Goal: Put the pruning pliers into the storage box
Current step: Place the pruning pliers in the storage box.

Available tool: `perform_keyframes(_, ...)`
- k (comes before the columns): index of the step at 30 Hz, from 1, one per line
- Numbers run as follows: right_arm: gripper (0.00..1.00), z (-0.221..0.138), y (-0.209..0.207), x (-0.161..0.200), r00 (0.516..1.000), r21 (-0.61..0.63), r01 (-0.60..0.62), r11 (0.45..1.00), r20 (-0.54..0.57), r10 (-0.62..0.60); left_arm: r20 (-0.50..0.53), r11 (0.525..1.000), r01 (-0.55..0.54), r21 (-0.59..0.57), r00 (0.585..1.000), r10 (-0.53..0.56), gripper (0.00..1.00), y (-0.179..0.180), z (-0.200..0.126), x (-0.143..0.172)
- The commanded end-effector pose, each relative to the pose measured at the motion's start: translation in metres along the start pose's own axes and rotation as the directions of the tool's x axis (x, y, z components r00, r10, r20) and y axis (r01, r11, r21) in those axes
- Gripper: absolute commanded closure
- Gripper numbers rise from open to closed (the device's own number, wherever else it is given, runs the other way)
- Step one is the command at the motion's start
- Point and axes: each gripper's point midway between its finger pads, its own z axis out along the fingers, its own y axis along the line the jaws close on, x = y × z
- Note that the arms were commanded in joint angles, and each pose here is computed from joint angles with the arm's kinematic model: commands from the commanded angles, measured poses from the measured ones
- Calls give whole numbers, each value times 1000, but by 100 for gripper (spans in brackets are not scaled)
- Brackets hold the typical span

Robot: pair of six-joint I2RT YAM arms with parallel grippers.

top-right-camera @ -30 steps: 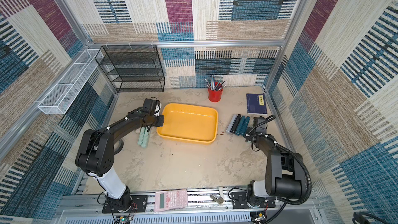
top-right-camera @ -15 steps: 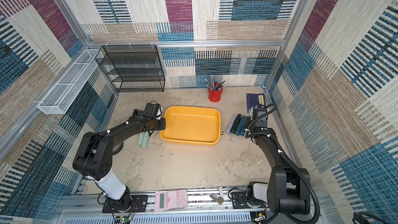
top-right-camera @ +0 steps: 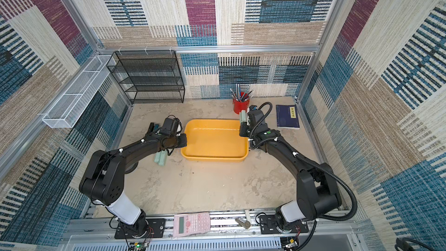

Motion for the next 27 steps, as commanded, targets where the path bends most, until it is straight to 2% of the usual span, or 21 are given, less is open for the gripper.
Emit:
perform_keyframes(1, 84, 14, 43, -6, 999, -113, -32, 993, 34, 36, -25, 1000, 24, -19, 999, -25, 100, 6, -1, 10)
perform_keyframes(5, 84, 37, 87, 10, 1000, -188, -20, 982, 2, 21, -23, 1000, 24, -9, 999, -24, 100, 4, -1, 11)
perform_keyframes(14, 84, 79, 145, 53, 990, -251, -102, 963, -116, 74, 7, 999, 38, -4, 999, -38, 100, 3, -7, 8)
perform_keyframes(21, 85, 107, 161, 75, 977, -195, -165, 967, -169, 132, 21, 999, 51, 17, 998, -51, 100, -2, -9, 8)
perform_keyframes(27, 85, 126, 178, 81, 970, -212, -195, 958, -186, 157, 25, 999, 49, 22, 998, -50, 100, -4, -9, 8)
